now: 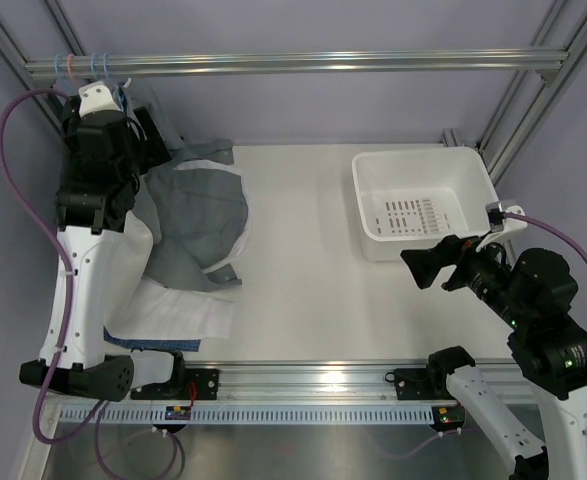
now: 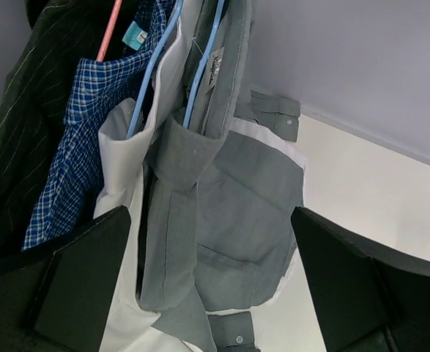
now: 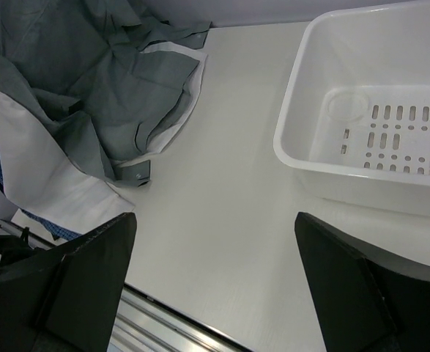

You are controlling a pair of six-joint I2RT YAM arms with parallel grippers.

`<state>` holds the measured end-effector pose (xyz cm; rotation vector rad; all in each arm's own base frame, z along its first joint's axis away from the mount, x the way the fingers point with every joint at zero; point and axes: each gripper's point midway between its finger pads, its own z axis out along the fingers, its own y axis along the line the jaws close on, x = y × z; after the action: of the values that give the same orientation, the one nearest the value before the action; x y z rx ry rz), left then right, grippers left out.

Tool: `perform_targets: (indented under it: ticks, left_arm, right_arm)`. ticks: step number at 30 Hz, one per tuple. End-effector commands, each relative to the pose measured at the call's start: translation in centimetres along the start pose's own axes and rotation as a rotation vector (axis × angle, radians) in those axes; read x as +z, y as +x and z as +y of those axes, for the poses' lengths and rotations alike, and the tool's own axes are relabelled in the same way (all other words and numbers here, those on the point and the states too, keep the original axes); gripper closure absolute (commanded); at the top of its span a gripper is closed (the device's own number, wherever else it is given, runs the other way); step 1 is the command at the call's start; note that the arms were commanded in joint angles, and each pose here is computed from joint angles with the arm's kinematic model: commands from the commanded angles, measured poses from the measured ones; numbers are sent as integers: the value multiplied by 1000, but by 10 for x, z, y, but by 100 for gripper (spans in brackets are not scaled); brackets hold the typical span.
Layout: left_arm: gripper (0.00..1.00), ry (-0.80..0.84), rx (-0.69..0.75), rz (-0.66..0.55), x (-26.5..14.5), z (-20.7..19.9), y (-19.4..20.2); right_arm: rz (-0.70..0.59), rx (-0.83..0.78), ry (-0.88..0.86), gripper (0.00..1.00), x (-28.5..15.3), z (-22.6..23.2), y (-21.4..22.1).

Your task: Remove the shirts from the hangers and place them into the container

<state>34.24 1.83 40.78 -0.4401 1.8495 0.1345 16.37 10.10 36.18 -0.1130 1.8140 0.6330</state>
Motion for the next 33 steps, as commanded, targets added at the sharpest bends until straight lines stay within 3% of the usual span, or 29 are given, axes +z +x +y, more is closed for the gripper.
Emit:
perform_targets:
  ticks: [1,12,16,17,19,20,23,33]
  left_arm:
    - [3,54,-15,-62,9,-9,-26]
    - [19,-10,35,46,69,0,4]
    - [39,-29,72,53,84,3,7]
    - [51,-29,75,48,87,3,6]
    - [65,-16,97,47,91,2,8]
    - [82,-3,98,23,89,-1,2]
    - [100,62,108,-43,82,-9,-12]
    - [100,207,138,-306,34,-26,-78]
  right_arm:
    - [12,-3,-41,0,6,7,0]
    - [55,-38,-51,1,20,4,4]
    - [78,-34,-69,1,26,6,9]
    - [83,-33,-75,1,27,7,10]
    - [98,-31,-77,1,29,6,13]
    - [101,-31,-78,0,30,6,13]
    - [114,-33,-80,1,32,6,15]
    - [121,-38,-98,1,37,9,13]
